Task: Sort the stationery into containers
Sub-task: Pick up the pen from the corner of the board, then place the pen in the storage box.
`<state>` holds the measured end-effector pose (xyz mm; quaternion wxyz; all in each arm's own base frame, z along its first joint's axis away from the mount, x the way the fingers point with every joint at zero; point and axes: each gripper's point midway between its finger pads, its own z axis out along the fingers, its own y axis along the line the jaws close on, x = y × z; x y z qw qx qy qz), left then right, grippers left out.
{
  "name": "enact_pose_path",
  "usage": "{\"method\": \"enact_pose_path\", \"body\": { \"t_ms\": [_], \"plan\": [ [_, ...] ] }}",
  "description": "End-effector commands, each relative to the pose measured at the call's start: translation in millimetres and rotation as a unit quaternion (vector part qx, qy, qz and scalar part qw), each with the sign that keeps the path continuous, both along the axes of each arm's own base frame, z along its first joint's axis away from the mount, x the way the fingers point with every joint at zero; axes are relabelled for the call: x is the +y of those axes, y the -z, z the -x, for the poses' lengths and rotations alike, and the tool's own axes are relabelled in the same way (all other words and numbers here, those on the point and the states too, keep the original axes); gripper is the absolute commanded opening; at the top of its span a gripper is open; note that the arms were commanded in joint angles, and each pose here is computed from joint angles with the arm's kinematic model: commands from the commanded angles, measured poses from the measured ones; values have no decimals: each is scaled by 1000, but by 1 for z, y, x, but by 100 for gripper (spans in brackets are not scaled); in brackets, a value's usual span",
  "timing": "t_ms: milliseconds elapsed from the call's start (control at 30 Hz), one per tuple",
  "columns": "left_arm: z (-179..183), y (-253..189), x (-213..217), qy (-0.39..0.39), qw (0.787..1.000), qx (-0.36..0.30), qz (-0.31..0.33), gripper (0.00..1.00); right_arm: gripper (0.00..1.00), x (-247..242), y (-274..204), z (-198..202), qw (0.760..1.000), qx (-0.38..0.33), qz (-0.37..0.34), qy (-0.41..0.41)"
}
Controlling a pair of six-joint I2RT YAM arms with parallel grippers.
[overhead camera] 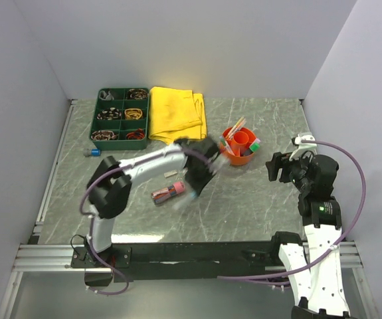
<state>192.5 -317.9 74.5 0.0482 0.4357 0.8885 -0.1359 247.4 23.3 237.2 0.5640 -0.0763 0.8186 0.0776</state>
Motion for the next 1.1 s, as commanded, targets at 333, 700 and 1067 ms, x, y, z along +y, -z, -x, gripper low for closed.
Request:
{"method": "enact_pose_path", "body": {
  "t_ms": [333, 700, 1067],
  "plan": [
    [-182, -221, -193, 144, 810, -345, 453, 1, 78, -29, -28, -18, 997, -9, 11, 73],
    [-197, -217, -216, 150, 733, -352, 563, 1, 78, -40, -23, -21, 995, 16, 26, 94],
    [-187, -170, -215, 141, 762, -301, 556, 1, 78, -41, -16, -26, 995, 30, 28, 92]
  ]
}}
